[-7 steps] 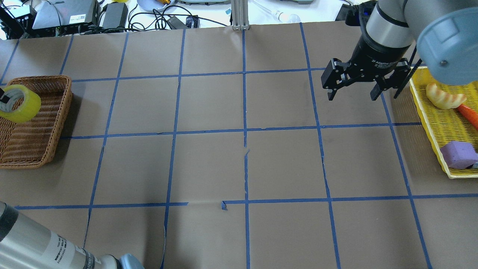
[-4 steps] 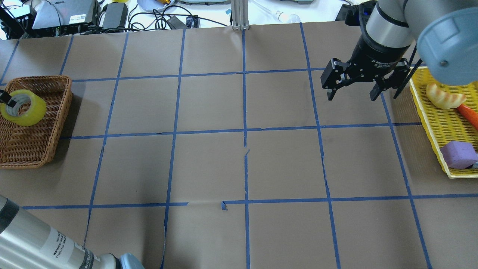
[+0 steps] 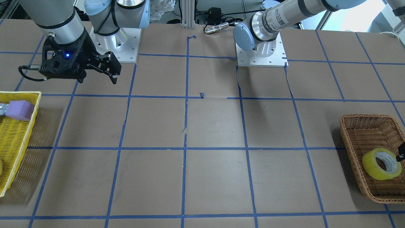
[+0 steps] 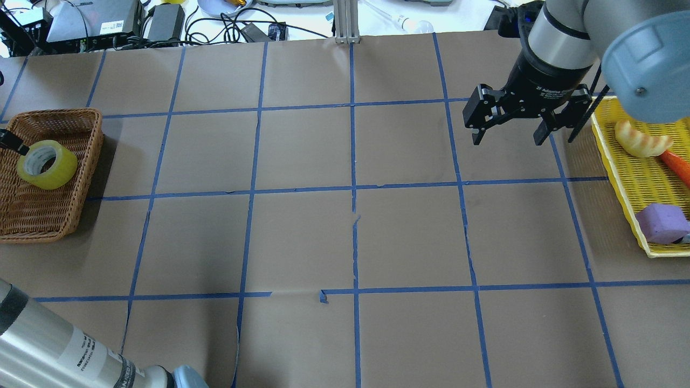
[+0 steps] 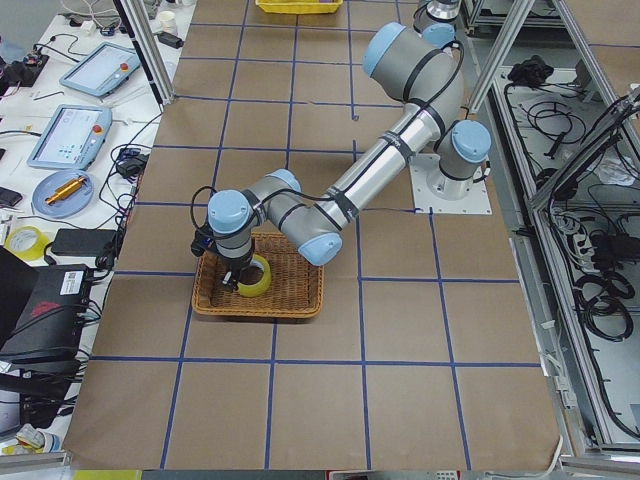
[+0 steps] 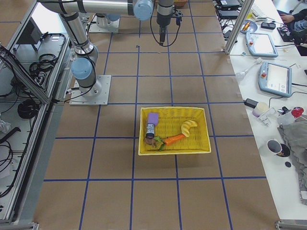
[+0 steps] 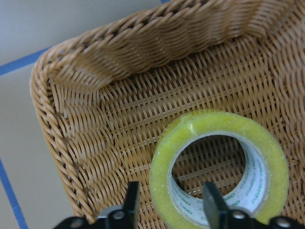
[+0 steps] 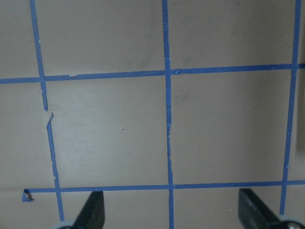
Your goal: Transfer tape with both arms
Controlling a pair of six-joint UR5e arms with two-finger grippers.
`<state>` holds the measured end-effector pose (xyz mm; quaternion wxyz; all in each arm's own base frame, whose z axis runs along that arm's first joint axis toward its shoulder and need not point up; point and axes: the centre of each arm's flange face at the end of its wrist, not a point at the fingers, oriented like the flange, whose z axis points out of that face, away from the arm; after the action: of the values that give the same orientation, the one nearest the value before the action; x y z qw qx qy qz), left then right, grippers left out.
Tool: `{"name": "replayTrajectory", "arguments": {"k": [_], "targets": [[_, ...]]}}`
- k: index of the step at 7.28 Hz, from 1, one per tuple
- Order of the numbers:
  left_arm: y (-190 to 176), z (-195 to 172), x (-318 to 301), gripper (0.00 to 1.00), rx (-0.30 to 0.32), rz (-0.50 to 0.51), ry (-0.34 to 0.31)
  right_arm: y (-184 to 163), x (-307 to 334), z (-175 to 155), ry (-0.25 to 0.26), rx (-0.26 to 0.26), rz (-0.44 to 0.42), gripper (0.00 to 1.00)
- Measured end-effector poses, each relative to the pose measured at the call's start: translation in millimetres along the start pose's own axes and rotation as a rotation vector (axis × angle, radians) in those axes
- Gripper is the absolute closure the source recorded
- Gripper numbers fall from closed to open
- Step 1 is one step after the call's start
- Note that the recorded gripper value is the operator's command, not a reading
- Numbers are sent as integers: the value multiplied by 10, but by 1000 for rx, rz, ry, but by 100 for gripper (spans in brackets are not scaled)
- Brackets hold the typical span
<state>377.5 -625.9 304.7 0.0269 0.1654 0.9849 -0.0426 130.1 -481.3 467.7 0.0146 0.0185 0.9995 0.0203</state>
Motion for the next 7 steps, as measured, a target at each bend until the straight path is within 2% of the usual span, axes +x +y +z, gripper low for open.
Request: {"name": "replayTrajectory", "arguments": {"k": [1,3,4,5,6,7], "targets": [[-91,-329,214,19,-5,14,13,1,0,-5,0,1,0,0],[-473,-1116,1045,19,-8,8,26,-1,1,-20,0,4,0,0],[-637,-1462,1579,18,-25,-38,44,-2,-4,-28,-2,6,0,0],[-740,-1774,2111,12,-46,-105,61,-4,-6,-29,-4,6,0,0],[-805,-2065,2672,9,-64,-177,68,-6,-4,-32,-3,6,0,0],[-826,-2282,3151,4,-84,-223,47,-6,0,-35,-1,7,0,0]]}}
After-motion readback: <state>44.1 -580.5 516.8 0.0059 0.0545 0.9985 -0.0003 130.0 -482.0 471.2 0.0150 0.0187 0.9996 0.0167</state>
